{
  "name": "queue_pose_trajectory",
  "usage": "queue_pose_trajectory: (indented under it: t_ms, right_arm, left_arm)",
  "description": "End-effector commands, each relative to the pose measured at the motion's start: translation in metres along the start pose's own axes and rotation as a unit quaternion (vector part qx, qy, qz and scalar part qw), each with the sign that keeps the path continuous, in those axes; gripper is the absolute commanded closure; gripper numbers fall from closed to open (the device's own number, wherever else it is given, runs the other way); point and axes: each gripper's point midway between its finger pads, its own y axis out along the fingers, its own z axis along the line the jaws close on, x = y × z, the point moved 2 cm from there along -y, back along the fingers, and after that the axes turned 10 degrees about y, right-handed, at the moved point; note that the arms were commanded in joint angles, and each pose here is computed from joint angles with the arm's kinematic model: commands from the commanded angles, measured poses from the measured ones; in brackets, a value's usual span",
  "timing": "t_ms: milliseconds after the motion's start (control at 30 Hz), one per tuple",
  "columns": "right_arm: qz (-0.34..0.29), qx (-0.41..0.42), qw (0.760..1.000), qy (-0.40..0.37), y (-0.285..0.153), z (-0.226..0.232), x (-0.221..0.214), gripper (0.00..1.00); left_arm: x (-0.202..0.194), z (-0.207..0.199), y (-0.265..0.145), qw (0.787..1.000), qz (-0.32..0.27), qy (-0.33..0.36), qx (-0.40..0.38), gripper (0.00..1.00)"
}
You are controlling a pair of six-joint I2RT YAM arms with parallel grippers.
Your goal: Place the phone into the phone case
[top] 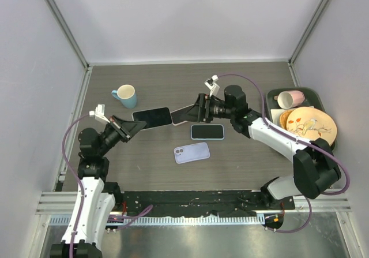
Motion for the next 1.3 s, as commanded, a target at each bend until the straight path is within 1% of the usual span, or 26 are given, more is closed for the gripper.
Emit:
queue_pose_trajectory:
  t_ms: [0,33,100,133,200,267,333,433,533,633,700,900,933,1033,1133,1167,1200,1233,1267]
  right_arm:
    - [0.015,0.059,0.998,0.004,-0.008,0.027,-0.007,0.18]
    - [0.013,0.085,0.996,-0.005,-0.009,0.036,-0.005,0.18]
    - [0.011,0.104,0.994,0.014,-0.009,0.043,-0.004,0.19]
    - [0.006,0.12,0.993,0.008,-0.009,0.048,-0.002,0.19]
    - [0.008,0.134,0.991,0.021,-0.01,0.053,-0.002,0.2]
    - [0.006,0.155,0.988,0.014,-0.01,0.061,0.001,0.2]
    - [0.009,0.163,0.986,0.02,-0.007,0.063,0.001,0.23]
    - [0.016,0.174,0.984,0.027,-0.007,0.065,-0.001,0.32]
    - [0.025,0.186,0.982,0.024,-0.01,0.069,-0.007,0.46]
    - [0.036,0.188,0.981,0.02,-0.013,0.069,-0.015,0.47]
    - [0.033,0.187,0.982,0.012,-0.016,0.069,-0.017,0.46]
    - [0.033,0.165,0.986,0.016,-0.017,0.059,-0.022,0.43]
    - [0.033,0.165,0.986,0.016,-0.017,0.059,-0.022,0.43]
    - [0.032,0.172,0.984,0.009,-0.02,0.064,-0.021,0.5]
    - [0.043,0.176,0.983,0.009,-0.022,0.069,-0.023,0.66]
    - [0.045,0.178,0.983,0.007,-0.022,0.07,-0.022,0.8]
    - [0.046,0.177,0.983,0.009,-0.022,0.072,-0.022,0.87]
    - [0.045,0.176,0.983,0.006,-0.023,0.073,-0.021,0.99]
    - [0.044,0.176,0.983,0.005,-0.023,0.074,-0.021,0.99]
  left_arm:
    - [0.021,-0.067,-0.004,0.99,-0.017,0.048,-0.135,1.0]
    - [0.024,-0.068,-0.002,0.989,-0.019,0.051,-0.135,1.0]
    - [0.017,-0.077,0.001,0.987,-0.003,0.051,-0.151,1.0]
    - [0.016,-0.081,0.002,0.986,-0.002,0.057,-0.157,1.0]
    - [0.011,-0.083,0.008,0.986,0.01,0.052,-0.16,1.0]
    - [0.007,-0.084,0.014,0.985,0.019,0.052,-0.162,1.0]
    - [0.003,-0.091,0.017,0.984,0.024,0.054,-0.169,1.0]
    - [-0.001,-0.092,0.021,0.983,0.028,0.054,-0.171,1.0]
    - [0.0,-0.09,0.024,0.985,0.02,0.052,-0.164,1.0]
    - [0.003,-0.088,0.024,0.986,0.005,0.049,-0.158,1.0]
    - [0.005,-0.09,0.023,0.986,-0.002,0.05,-0.16,1.0]
    - [0.005,-0.092,0.024,0.985,0.002,0.05,-0.165,1.0]
    - [0.005,-0.092,0.025,0.985,0.004,0.05,-0.166,1.0]
    - [0.004,-0.091,0.024,0.985,0.005,0.052,-0.166,1.0]
    - [0.003,-0.089,0.024,0.985,0.002,0.054,-0.162,1.0]
    - [0.003,-0.088,0.025,0.986,0.002,0.052,-0.16,1.0]
    - [0.002,-0.088,0.025,0.986,0.004,0.053,-0.16,1.0]
    - [0.002,-0.087,0.025,0.986,0.006,0.052,-0.16,1.0]
    - [0.001,-0.085,0.026,0.986,0.008,0.051,-0.158,1.0]
